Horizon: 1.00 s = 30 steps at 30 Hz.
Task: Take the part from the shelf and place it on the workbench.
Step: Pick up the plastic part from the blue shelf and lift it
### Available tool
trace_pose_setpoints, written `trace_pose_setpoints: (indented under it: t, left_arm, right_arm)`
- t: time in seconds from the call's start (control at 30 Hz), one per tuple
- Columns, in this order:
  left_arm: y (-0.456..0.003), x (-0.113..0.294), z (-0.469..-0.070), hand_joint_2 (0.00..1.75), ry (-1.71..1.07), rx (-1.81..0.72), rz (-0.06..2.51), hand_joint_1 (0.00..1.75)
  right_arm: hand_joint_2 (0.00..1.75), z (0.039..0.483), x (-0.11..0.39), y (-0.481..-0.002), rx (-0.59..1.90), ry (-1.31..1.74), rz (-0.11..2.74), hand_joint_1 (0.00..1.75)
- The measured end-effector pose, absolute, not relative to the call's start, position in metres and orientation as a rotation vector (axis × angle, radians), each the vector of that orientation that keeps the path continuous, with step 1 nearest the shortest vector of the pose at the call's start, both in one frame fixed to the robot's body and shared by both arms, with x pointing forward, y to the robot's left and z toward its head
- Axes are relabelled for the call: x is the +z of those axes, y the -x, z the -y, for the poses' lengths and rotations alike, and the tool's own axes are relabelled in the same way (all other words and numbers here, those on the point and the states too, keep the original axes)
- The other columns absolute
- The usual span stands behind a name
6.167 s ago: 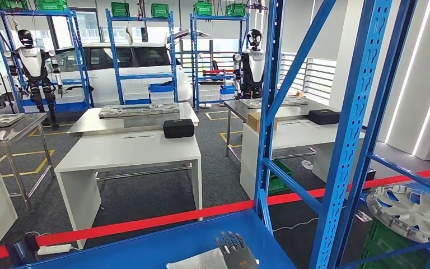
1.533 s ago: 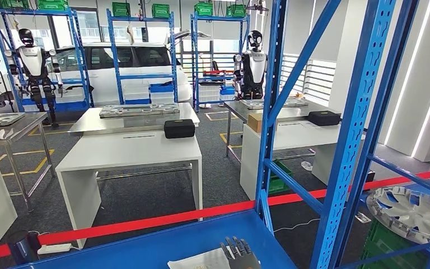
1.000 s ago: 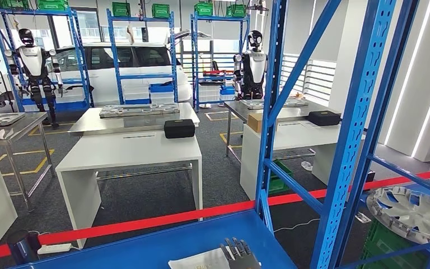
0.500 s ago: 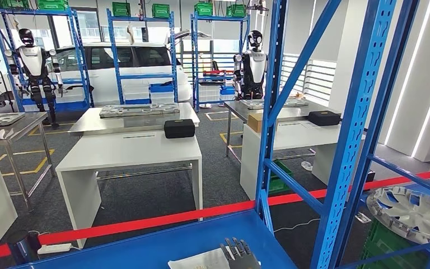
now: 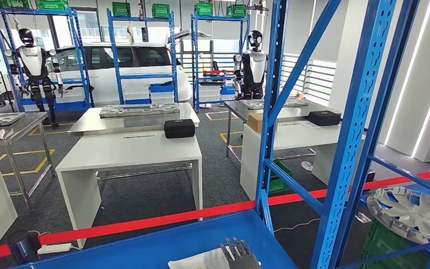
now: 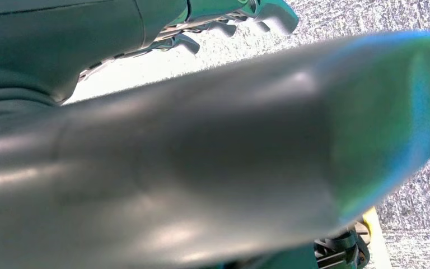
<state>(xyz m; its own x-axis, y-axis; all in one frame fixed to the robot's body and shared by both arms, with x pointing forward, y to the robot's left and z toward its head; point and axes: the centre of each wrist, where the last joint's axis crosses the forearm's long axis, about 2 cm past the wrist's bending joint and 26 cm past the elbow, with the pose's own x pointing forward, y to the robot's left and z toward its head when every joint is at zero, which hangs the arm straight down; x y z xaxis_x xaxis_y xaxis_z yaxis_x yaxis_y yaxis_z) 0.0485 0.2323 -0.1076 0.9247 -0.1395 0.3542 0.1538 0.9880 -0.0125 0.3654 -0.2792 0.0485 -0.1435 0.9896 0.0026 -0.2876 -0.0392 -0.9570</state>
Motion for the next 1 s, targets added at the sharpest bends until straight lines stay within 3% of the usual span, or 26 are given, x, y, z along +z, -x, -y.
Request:
trace_pose_setpoints:
  t: [0.03, 0.1, 0.17, 1.0]
  left_arm:
    - [-0.0485, -0.1076, -0.2324, 0.00, 0.040, -0.149, 0.360, 0.00]
    - [-0.0484, -0.1076, -0.2325, 0.00, 0.040, -0.146, 0.361, 0.00]
    - [-0.0484, -0.1076, -0.2326, 0.00, 0.039, -0.144, 0.361, 0.00]
    - [-0.0484, -0.1076, -0.2336, 0.00, -0.006, -0.156, 0.428, 0.00]
  right_arm:
    - [1.75, 0.2792, 0.0485, -0.3654, 1.451, 0.930, 1.079, 0.16]
    - [1.75, 0.2790, 0.0486, -0.3654, 1.452, 0.928, 1.079, 1.01]
    - [1.75, 0.2788, 0.0485, -0.3654, 1.454, 0.925, 1.080, 1.73]
    - [1.75, 0.2790, 0.0476, -0.3645, 1.449, 0.916, 1.084, 1.75]
